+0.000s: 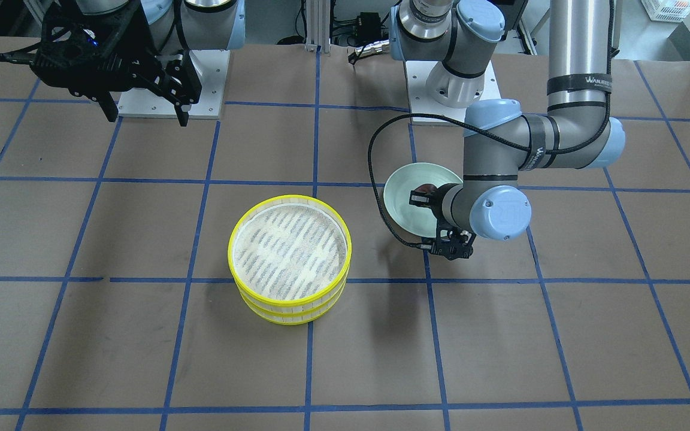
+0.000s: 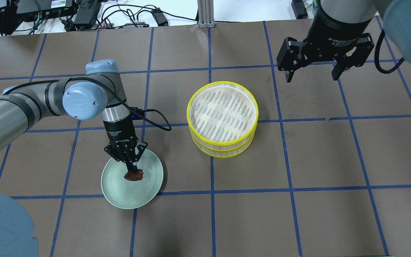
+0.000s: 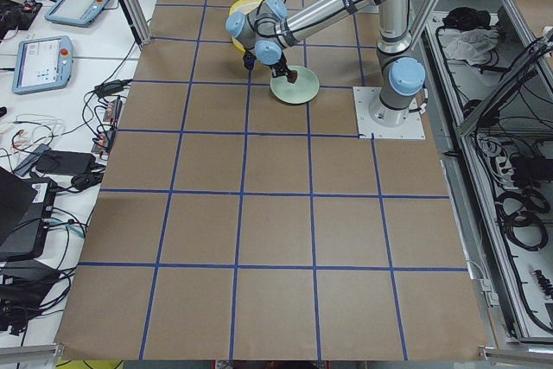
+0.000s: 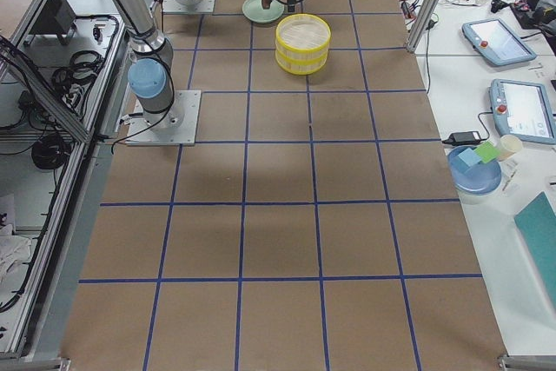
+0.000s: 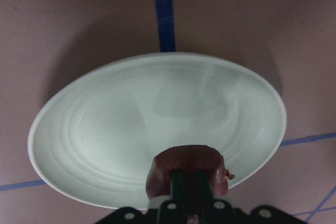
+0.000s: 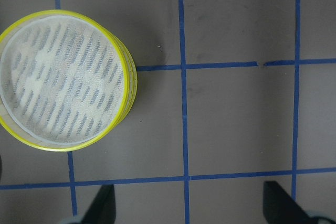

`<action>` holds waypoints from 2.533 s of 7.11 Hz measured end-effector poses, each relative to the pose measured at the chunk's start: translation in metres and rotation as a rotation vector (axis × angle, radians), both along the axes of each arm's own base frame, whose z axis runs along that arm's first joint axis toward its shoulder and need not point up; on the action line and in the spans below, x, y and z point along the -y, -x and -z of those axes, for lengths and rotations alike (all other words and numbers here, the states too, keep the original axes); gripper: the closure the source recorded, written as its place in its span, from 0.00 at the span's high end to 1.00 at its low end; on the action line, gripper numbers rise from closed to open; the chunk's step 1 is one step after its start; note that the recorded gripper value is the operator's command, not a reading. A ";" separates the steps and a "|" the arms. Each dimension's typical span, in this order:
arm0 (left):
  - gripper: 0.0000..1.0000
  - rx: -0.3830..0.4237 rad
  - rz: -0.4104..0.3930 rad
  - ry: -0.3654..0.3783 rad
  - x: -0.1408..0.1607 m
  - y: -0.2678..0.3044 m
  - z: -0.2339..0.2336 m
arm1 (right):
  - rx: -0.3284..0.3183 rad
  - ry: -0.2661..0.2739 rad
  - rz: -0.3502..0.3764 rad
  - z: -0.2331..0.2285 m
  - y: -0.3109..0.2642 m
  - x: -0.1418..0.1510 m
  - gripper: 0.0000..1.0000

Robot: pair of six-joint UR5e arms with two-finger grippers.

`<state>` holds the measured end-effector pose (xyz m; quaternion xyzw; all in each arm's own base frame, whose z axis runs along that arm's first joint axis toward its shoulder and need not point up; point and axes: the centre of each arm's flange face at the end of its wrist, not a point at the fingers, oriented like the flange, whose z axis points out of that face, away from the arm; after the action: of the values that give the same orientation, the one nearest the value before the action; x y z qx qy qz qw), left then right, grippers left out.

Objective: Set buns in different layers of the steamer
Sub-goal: 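Carry the brown bun with the left gripper over the steamer top, then open the left gripper to drop the brown bun into the top tier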

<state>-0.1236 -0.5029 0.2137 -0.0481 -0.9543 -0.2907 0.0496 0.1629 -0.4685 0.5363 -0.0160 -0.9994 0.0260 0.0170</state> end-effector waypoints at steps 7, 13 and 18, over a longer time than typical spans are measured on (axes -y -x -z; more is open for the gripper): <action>0.00 -0.228 -0.156 0.465 0.051 0.075 -0.159 | 0.013 0.104 -0.003 -0.013 0.000 0.011 1.00; 1.00 -0.483 -0.253 0.471 0.052 0.156 -0.134 | -0.007 0.111 0.051 -0.011 0.034 0.020 1.00; 1.00 -0.313 -0.246 0.563 0.053 0.139 -0.163 | -0.020 0.108 -0.019 -0.005 0.055 0.016 0.99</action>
<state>-0.2624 -0.5562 0.3762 0.0114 -0.9766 0.0029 0.2149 0.1075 -0.4849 0.5414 -0.0070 -0.9964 0.0803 0.0257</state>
